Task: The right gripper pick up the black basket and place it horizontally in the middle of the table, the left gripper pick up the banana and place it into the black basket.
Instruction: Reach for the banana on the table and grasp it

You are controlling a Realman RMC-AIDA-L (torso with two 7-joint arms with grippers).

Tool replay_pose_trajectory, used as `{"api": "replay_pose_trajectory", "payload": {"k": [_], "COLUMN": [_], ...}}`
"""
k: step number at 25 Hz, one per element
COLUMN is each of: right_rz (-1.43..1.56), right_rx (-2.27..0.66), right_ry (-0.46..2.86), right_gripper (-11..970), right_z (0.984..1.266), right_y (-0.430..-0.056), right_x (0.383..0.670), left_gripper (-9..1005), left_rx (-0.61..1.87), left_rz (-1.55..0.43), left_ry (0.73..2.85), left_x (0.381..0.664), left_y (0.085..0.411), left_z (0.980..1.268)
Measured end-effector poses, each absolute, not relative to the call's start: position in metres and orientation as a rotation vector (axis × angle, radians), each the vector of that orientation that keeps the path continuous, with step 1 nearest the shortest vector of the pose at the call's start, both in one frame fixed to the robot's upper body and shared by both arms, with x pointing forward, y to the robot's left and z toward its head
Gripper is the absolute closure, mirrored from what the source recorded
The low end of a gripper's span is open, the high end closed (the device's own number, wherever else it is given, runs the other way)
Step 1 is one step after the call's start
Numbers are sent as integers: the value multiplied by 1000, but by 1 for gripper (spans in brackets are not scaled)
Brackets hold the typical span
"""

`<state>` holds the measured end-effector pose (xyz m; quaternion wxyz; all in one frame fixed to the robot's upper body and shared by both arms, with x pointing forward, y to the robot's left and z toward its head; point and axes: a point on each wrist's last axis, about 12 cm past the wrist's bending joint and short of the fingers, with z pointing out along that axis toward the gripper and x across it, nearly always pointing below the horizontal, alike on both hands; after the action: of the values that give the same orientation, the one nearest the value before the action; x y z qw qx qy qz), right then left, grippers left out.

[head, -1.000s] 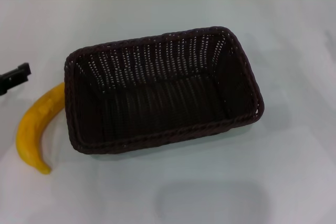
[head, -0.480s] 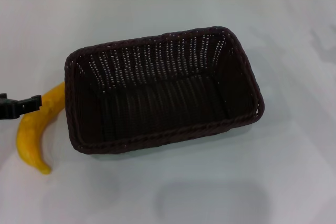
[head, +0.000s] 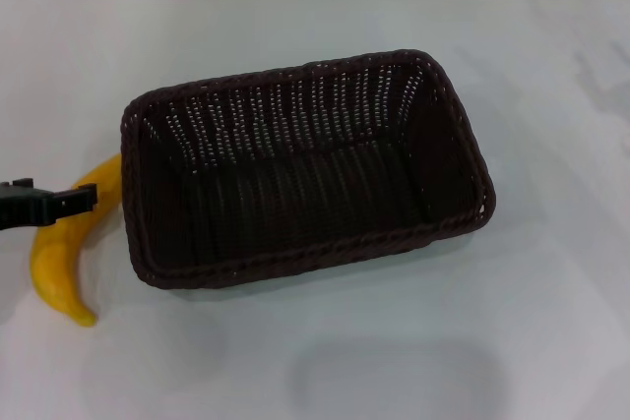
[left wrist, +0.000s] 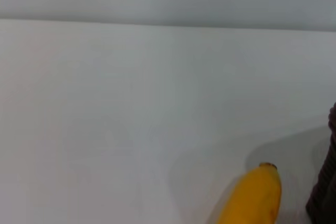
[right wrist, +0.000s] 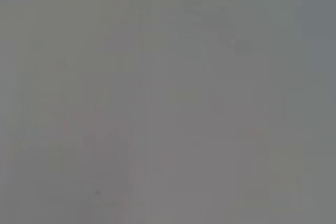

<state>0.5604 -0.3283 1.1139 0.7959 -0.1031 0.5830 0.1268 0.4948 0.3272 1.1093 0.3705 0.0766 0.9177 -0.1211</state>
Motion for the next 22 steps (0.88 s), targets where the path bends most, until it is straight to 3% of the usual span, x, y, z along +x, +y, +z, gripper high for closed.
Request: {"api": "replay_pose_trajectory", "payload": {"k": [22], "right_rz": [281], "right_rx": [-243], "right_ry": [1246], "right_gripper": [402], "right_z": [1118], "right_y": [-322], "right_x": [562], "left_gripper": [134], "left_rx": [167], "left_rz": [-333], "left_ry": [2391], "left_x": [501], "left_y": [327], "left_z": [1092]}}
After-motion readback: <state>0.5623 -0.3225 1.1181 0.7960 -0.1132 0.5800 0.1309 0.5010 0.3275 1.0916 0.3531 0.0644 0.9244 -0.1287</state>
